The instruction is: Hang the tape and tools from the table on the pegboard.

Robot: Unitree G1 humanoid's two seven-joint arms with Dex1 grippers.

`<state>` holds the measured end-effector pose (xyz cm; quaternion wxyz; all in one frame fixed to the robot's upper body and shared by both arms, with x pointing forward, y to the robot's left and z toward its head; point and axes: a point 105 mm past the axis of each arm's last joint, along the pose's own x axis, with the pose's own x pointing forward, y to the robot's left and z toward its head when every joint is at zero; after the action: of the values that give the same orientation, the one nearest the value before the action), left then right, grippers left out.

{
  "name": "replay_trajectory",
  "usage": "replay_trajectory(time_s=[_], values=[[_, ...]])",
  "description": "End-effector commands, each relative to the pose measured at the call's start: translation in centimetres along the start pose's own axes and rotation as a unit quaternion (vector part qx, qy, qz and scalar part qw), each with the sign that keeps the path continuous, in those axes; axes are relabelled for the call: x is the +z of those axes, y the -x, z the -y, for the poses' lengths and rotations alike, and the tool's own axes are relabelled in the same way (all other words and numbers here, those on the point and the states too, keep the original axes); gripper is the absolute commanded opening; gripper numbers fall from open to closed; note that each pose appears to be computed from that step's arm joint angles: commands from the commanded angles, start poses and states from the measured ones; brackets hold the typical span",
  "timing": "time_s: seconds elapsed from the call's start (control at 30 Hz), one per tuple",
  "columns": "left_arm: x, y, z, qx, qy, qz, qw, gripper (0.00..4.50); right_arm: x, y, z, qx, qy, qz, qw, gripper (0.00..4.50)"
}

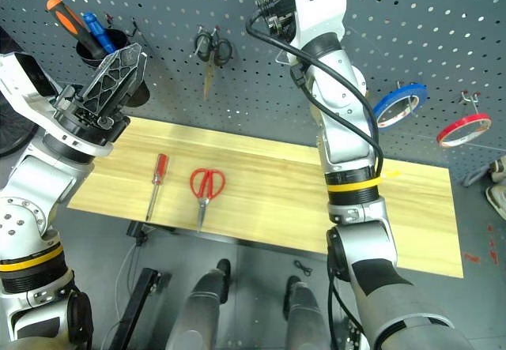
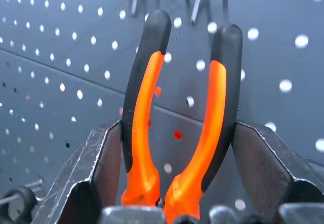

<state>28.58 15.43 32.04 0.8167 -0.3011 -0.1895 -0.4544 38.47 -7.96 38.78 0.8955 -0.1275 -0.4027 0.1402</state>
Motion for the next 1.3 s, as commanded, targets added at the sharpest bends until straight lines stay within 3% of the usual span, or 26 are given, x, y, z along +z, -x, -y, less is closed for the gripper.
replay_trajectory(time_s=[0.03, 0.8, 0.87, 0.93, 1.17, 1.3], values=[[0.3, 0.0, 0.8, -0.012, -0.014, 0.006, 1.000, 4.50, 2.7, -0.7, 1.0, -0.020, 0.019, 0.061, 0.998, 2.95], [-0.9, -0.4, 0.9, -0.021, -0.007, -0.026, 0.999, 4.50, -2.5, 2.3, 1.7, -0.056, 0.036, -0.040, 0.997, 2.95], [-0.8, -0.3, 0.8, -0.021, -0.007, -0.024, 0.999, 4.50, -2.9, 2.7, 1.5, -0.047, 0.036, -0.047, 0.997, 3.98], [-0.7, -0.2, 0.7, -0.022, -0.008, -0.025, 0.999, 4.50, -3.0, 3.0, 1.5, -0.042, 0.036, -0.050, 0.997, 4.47], [-1.0, 0.4, -0.1, -0.009, -0.015, -0.042, 0.999, 4.50, -2.8, 4.2, 1.7, -0.026, 0.045, -0.053, 0.997, 4.47], [-3.2, 2.2, -2.1, 0.038, -0.044, -0.129, 0.990, 4.50, -4.0, 8.0, 0.7, 0.017, 0.023, -0.115, 0.993, 4.47]])
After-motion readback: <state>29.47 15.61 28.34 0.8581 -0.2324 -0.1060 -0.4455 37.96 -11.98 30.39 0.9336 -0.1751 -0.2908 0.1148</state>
